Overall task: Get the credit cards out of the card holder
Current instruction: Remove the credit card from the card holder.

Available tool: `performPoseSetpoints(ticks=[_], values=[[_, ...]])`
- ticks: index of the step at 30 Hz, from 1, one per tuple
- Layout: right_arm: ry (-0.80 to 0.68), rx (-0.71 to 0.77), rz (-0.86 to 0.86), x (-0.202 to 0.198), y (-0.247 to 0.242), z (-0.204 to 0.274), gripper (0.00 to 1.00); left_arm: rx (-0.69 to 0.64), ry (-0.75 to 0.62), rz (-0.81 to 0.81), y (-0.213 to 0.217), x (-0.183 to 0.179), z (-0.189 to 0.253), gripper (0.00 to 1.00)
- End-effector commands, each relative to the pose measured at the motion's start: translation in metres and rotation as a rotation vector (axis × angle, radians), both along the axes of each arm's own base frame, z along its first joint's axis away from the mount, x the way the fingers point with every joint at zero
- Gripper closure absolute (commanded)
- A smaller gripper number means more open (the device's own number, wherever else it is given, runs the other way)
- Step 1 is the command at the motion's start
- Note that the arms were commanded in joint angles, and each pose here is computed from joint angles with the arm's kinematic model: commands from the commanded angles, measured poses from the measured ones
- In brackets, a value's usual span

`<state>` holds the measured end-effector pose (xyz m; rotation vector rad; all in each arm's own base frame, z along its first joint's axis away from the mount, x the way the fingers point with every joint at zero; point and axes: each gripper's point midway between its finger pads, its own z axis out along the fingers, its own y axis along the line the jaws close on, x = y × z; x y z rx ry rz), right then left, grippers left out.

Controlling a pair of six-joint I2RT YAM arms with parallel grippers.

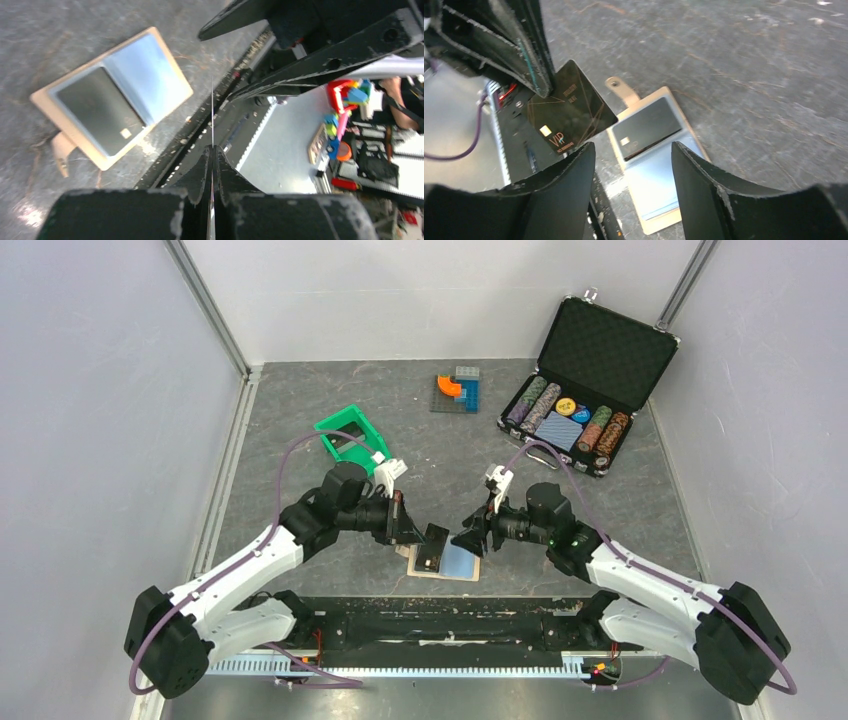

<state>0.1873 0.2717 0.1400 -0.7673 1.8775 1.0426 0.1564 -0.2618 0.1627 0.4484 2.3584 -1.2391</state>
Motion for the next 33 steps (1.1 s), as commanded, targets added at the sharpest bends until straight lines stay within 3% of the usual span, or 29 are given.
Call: performPoseSetpoints(ticks=[1,8,12,20,25,27,31,33], values=[[-0.043,0.073,0.208,-0.027,0.012,0.028,0.37,-0.16,-0.021,-0.2,-0.015,-0.029,0.027,0.98],[-0.038,0.083,0.25,-0.032,0.014,0.03,0.33,-0.193,0.003,-0.264,-0.019,-0.038,0.031,0.98],[-0.03,0.14,0.313,-0.043,0.018,0.04,0.38,-0.189,0.012,-0.269,-0.019,-0.038,0.029,0.98],[-0.014,0.207,0.355,-0.049,0.024,0.05,0.6,-0.185,0.025,-0.281,-0.022,-0.037,0.026,0.98],[0.002,0.228,0.35,-0.05,0.025,0.05,0.92,-0.165,0.032,-0.275,-0.022,-0.034,0.021,0.98],[0.013,0.234,0.321,-0.046,0.025,0.051,1.0,-0.143,0.02,-0.249,-0.021,-0.028,0.019,0.86],[0.058,0.272,0.236,-0.034,0.026,0.064,1.0,-0.115,-0.024,-0.178,-0.018,-0.012,0.023,0.56],[0.078,0.304,0.195,-0.029,0.027,0.073,1.0,-0.107,-0.054,-0.114,-0.014,-0.002,0.027,0.48]])
